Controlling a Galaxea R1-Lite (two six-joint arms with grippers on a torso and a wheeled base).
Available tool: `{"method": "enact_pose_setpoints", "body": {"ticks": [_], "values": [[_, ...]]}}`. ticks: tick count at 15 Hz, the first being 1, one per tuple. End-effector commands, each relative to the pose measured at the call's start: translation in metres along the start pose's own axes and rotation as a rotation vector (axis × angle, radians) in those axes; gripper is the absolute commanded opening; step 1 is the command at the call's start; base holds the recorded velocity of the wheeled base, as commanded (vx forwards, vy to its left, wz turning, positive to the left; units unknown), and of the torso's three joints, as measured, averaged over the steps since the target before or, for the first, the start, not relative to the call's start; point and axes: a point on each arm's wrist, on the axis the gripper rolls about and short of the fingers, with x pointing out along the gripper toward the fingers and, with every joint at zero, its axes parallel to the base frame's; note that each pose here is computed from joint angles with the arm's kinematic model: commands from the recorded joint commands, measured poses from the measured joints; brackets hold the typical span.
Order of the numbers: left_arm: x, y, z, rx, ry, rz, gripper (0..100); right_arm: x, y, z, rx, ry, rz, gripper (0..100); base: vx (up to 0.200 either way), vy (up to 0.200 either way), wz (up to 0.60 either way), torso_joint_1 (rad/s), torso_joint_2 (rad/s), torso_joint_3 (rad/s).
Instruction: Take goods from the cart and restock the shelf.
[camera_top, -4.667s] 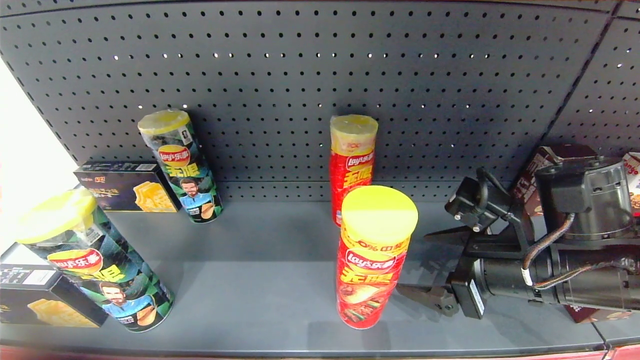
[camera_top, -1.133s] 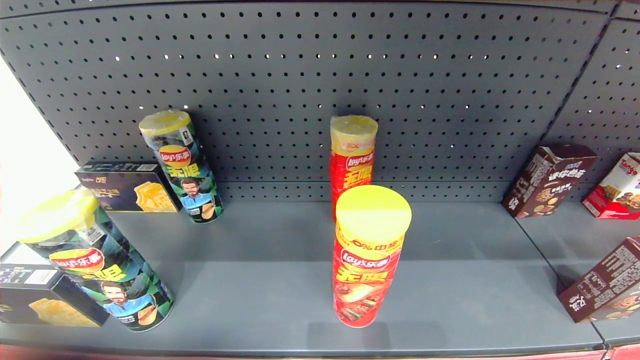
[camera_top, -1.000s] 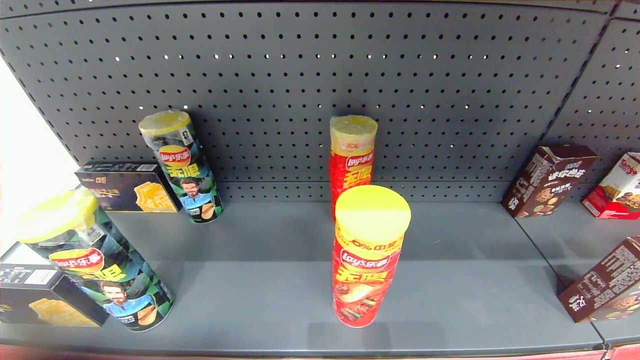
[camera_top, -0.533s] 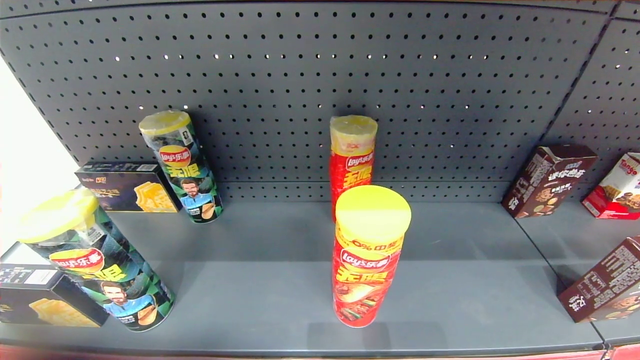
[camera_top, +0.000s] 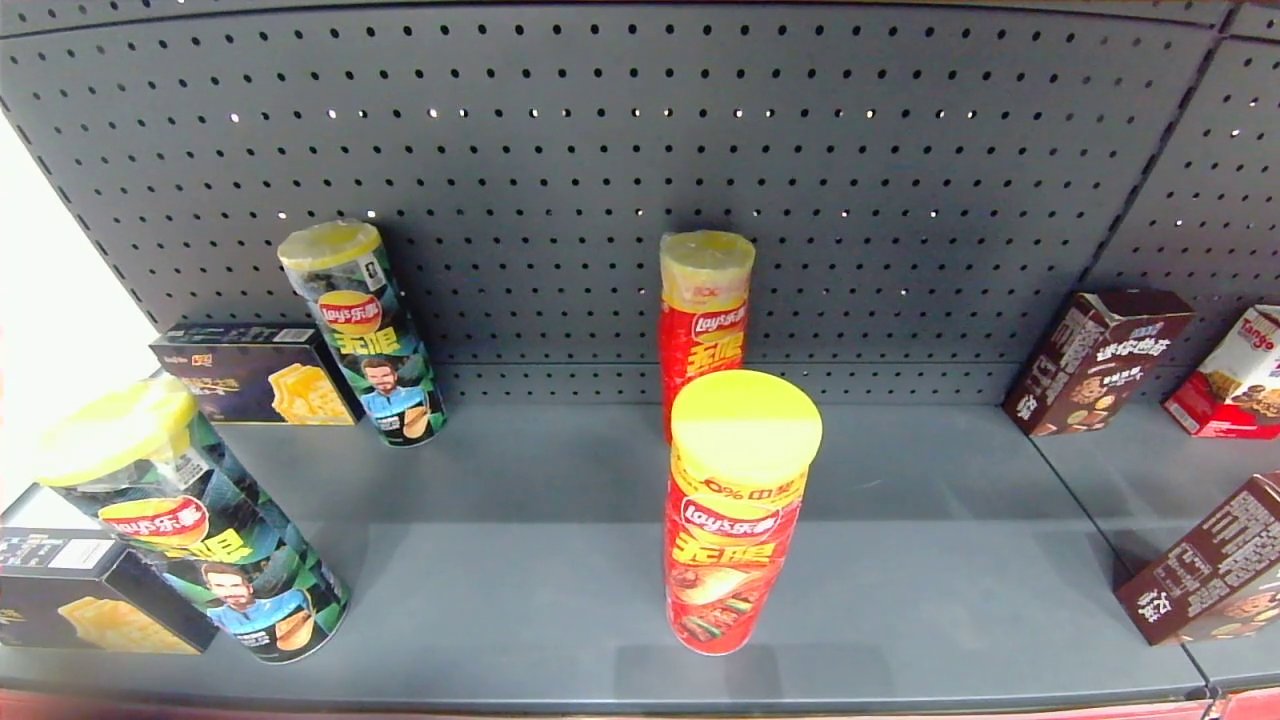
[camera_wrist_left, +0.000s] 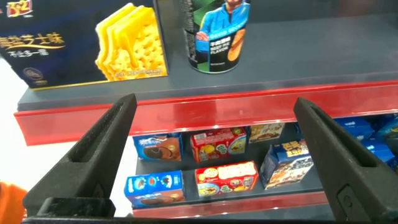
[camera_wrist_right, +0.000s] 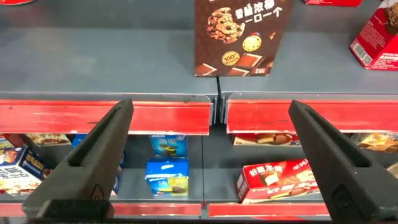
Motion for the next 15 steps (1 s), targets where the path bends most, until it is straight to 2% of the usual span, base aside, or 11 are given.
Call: {"method": "enact_pose_setpoints", "body": {"ticks": [1,2,4,8,10,15], "values": [[0.0001,0.0005,0.0,-0.001,0.002,0.023,100,0.0002,0.0,0.0001,0.0,0.002,0.0,100,0.0,0.0,0.0,0.0,0.0,0.0],[0.0001,0.0005,0.0,-0.001,0.002,0.023,100,0.0002,0.0,0.0001,0.0,0.002,0.0,100,0.0,-0.2,0.0,-0.002,0.01,-0.002],[0.0001,0.0005,0.0,-0.024,0.002,0.021,100,0.0002,0.0,0.0001,0.0,0.002,0.0,100,0.0,0.0,0.0,0.0,0.0,0.0],[0.0001,0.0006,0.0,-0.026,0.002,0.024,100,0.0002,0.0,0.0001,0.002,0.002,0.0,100,0.0,0.0,0.0,0.0,0.0,0.0],[0.0001,0.0006,0.0,-0.027,0.002,0.024,100,0.0002,0.0,0.0001,0.002,0.002,0.0,100,-0.2,0.0,0.0,0.005,0.0,0.002],[0.0001,0.0005,0.0,-0.024,0.002,0.021,100,0.0002,0.0,0.0001,0.002,0.002,0.0,100,0.0,0.0,0.0,0.0,0.0,0.0]]}}
